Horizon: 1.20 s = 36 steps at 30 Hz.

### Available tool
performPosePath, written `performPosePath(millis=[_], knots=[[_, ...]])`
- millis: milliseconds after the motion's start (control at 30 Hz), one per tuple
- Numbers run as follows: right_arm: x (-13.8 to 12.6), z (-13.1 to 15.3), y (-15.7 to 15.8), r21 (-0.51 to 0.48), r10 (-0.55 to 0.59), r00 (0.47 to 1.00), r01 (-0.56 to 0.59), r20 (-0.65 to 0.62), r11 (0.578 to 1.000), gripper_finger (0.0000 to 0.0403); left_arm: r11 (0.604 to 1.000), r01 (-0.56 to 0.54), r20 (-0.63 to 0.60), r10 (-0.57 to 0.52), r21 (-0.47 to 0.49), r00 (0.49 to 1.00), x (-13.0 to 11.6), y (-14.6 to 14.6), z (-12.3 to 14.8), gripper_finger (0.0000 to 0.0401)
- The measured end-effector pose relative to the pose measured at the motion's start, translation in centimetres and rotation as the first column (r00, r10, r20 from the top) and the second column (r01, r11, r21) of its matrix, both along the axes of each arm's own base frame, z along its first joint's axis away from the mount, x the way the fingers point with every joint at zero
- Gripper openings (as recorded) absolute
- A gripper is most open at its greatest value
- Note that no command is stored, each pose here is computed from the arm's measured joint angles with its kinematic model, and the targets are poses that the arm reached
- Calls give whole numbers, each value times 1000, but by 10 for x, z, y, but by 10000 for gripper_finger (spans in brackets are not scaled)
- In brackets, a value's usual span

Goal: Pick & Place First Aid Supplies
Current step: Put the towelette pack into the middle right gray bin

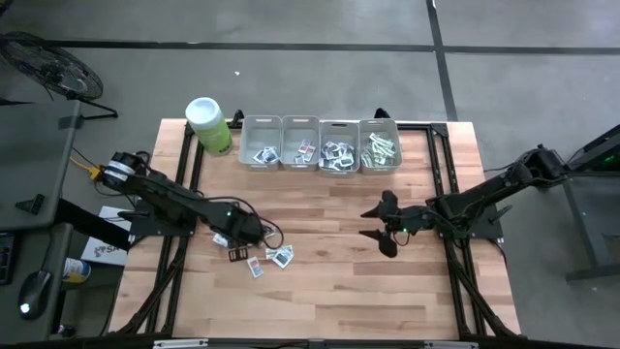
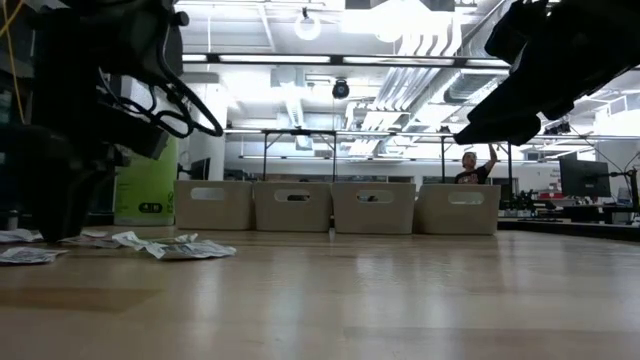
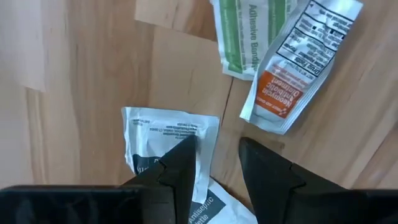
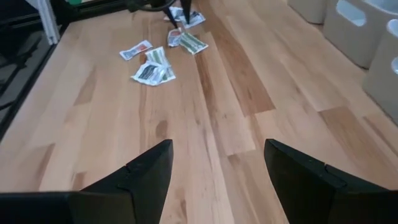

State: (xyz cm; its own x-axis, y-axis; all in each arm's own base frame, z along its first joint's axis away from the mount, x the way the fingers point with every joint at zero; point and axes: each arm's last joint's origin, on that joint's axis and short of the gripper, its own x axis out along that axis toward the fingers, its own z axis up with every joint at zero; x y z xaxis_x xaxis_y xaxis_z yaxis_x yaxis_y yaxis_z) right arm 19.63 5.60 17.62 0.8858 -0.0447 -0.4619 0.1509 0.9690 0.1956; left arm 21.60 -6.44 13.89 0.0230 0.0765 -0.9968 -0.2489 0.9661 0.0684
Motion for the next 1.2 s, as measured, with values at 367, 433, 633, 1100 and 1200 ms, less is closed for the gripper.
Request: performPosePath(millis=[367, 433, 633, 1100, 1200], knots=[[-5, 0, 14, -9, 73, 997, -73, 1, 997, 247, 996, -84, -25, 84, -2, 996, -8, 9, -11, 117], [-6, 0, 18, 0, 89, 996, -89, 2, 996, 247, 996, -91, -25, 91, 2, 996, -8, 9, -11, 102], [-11, 1, 29, -15, 78, 997, -77, 18, 997, 247, 995, -93, -20, 94, 46, 995, -8, 11, -12, 33], [-14, 2, 33, 6, -8, 999, 7, 52, 1000, 247, 968, -41, 26, 36, 248, 999, 7, 12, 23, 1], [-14, 3, 32, -9, -54, 996, 54, 76, 998, 247, 963, -18, 50, 5, 268, 999, 16, 9, 42, 1]])
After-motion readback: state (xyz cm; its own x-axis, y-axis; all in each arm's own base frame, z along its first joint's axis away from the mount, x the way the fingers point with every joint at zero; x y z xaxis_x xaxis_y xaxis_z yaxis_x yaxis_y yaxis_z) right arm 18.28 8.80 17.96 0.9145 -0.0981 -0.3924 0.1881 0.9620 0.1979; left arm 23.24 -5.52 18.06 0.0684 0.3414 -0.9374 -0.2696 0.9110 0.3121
